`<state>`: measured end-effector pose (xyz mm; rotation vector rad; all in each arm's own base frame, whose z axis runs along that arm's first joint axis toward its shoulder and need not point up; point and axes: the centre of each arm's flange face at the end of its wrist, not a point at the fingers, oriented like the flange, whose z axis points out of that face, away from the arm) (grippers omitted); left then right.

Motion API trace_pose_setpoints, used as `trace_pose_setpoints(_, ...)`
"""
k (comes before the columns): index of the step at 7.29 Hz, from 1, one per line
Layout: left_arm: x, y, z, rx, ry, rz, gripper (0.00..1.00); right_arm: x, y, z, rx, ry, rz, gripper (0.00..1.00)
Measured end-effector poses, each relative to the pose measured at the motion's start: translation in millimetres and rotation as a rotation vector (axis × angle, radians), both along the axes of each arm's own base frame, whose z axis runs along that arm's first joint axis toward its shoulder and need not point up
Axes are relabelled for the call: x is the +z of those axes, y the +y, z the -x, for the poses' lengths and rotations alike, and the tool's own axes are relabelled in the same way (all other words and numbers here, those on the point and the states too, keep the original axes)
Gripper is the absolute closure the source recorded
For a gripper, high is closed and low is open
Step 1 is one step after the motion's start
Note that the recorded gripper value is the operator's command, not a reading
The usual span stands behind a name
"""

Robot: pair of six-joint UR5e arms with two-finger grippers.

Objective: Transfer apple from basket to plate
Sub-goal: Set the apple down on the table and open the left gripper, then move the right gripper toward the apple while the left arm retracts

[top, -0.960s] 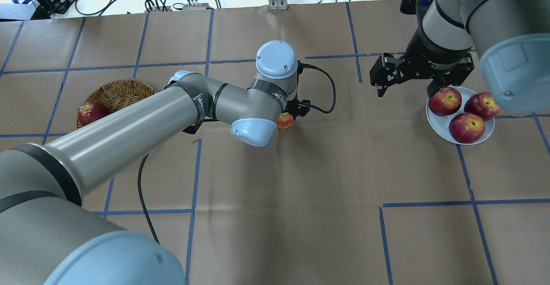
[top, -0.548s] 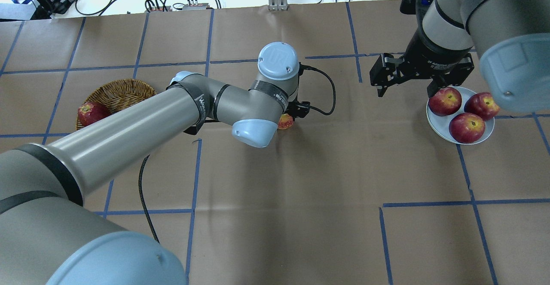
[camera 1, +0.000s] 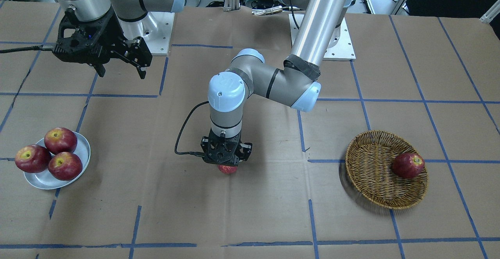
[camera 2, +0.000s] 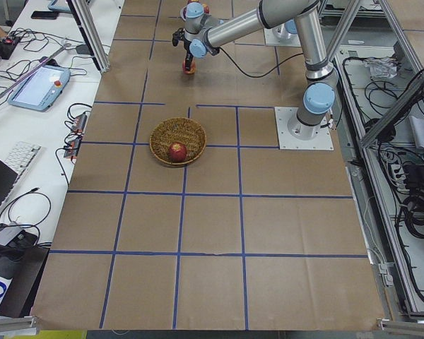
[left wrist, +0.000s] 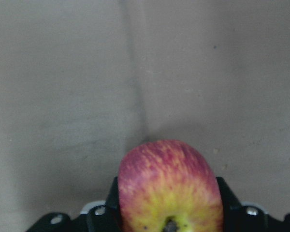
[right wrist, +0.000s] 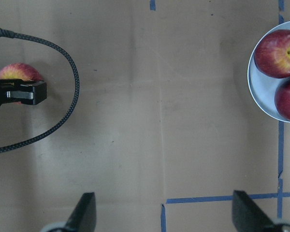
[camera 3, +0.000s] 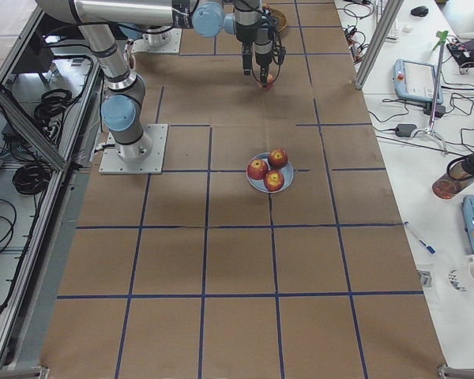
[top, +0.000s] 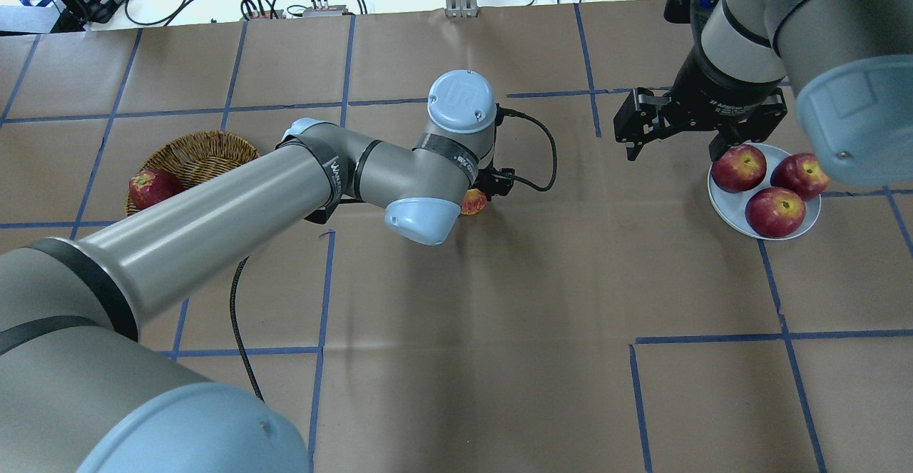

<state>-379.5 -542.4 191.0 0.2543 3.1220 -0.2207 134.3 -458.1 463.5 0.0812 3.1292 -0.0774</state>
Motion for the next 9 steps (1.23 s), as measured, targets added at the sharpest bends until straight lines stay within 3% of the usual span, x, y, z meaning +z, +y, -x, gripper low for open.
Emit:
trace_pose_setpoints(2, 12, 1, -1, 0.001, 0.000, -0.002, 0.02, 0, 0, 0, 0.000, 0.000, 0.000, 0.00)
trace_pose_setpoints(5, 93, 14, -25, -0.013, -0.011, -0.020, 0.02, 0, 0, 0, 0.000, 0.000, 0.000, 0.00)
trace_pose_setpoints(9, 230, 46, -169, -0.035, -0.039, -0.069, 0.01, 1, -1, 0, -0.001, 0.000, 0.009, 0.00)
